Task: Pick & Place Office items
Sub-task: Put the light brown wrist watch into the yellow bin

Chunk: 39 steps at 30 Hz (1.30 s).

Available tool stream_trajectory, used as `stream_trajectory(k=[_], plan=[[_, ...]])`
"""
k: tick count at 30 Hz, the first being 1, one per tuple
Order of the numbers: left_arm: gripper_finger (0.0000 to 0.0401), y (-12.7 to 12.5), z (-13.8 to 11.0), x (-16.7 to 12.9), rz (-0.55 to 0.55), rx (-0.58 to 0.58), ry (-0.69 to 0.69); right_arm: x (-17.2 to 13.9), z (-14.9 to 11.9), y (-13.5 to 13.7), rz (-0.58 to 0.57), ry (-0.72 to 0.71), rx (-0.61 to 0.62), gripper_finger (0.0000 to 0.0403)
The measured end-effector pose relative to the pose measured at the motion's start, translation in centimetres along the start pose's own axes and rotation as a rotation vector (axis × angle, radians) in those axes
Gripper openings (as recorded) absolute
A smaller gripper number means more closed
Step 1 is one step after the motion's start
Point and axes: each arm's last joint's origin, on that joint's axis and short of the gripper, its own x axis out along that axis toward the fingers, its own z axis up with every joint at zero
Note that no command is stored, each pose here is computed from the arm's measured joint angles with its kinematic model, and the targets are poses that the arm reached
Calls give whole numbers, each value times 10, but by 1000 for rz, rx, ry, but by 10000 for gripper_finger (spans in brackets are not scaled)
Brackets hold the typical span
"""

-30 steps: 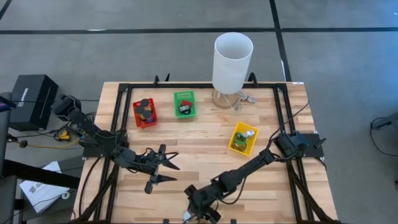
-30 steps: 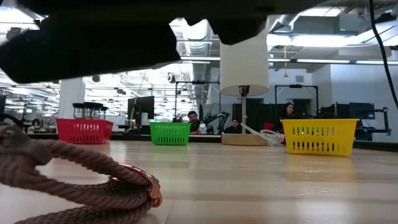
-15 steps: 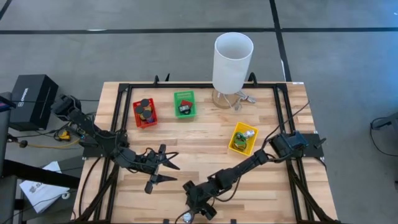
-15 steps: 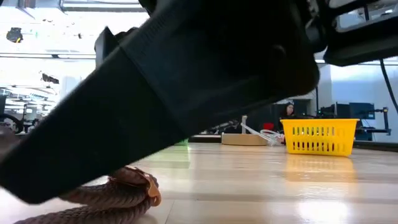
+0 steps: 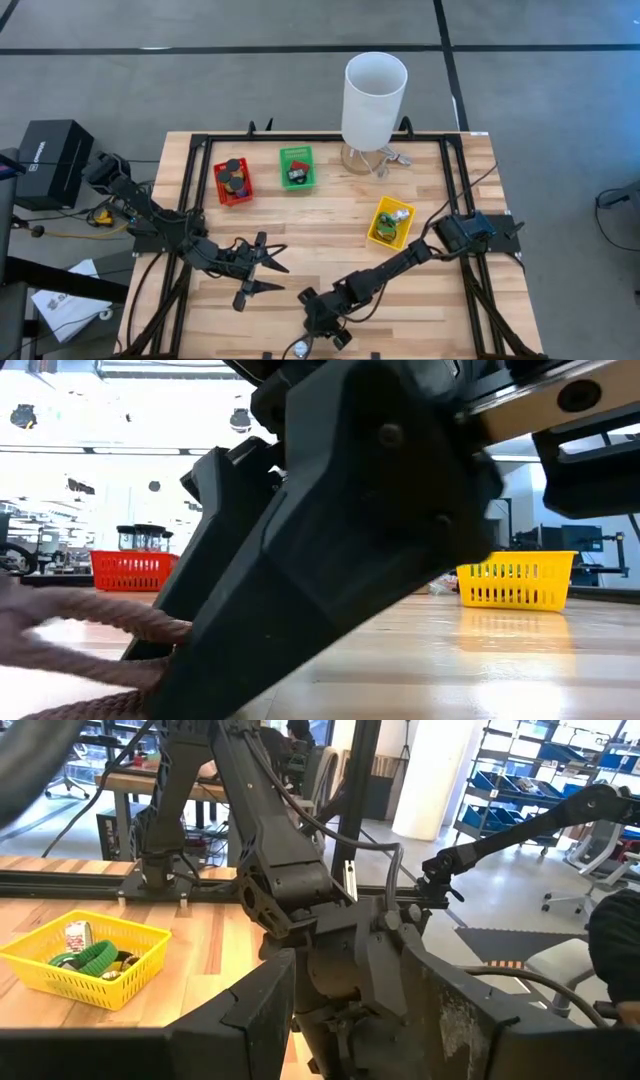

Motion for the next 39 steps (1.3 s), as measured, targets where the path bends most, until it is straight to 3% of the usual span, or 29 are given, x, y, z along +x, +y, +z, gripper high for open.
stream_trajectory(k=[3, 21, 39], plan=[[176, 0, 0, 0, 0, 0, 0, -1, 0, -3, 1, 0, 24, 97], [176, 0, 0, 0, 0, -2, 0, -11, 0, 3, 12, 66, 78, 96], [176, 0, 0, 0, -1, -2, 1, -135, 36, 14, -285, 199, 83, 102]])
